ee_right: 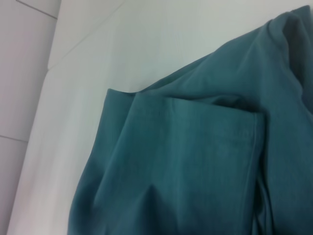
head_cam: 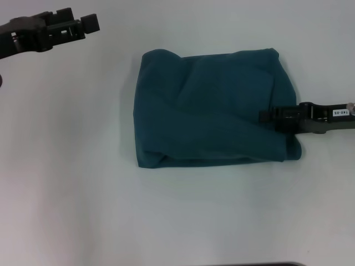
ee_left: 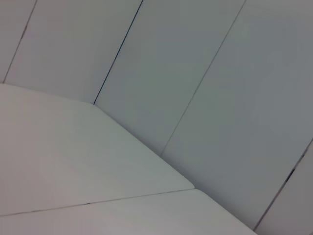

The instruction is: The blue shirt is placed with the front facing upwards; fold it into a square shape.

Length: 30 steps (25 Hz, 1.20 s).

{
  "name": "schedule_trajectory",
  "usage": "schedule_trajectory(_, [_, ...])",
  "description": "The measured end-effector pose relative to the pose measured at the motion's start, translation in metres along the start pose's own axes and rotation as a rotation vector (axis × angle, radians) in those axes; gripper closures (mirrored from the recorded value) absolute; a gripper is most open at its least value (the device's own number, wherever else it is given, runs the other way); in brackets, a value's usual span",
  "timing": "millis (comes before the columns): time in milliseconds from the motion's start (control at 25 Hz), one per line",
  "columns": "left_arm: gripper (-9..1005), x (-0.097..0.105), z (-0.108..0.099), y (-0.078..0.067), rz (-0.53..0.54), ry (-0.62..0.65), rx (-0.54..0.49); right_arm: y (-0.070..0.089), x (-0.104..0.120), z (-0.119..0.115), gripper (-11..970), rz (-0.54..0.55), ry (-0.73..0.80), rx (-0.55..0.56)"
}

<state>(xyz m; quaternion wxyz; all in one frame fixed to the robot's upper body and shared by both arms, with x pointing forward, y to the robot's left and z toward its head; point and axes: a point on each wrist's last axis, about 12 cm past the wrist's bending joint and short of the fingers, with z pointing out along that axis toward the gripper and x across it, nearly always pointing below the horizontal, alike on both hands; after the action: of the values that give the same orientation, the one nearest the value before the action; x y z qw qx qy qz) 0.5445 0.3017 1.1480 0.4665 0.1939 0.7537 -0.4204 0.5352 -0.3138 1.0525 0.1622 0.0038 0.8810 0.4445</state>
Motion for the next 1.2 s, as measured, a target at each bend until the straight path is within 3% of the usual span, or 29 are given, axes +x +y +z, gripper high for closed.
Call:
schedule_trajectory(800, [32, -0.005, 0.002, 0.002, 0.011, -0.005, -0.008, 0.014, -0.013, 0.020, 14, -0.051, -0.014, -0.016])
schedule_trajectory(1200, [32, -0.008, 0.005, 0.001, 0.017, -0.007, 0.000, 0.019, -0.015, 0.021, 75, -0.066, -0.030, -0.048])
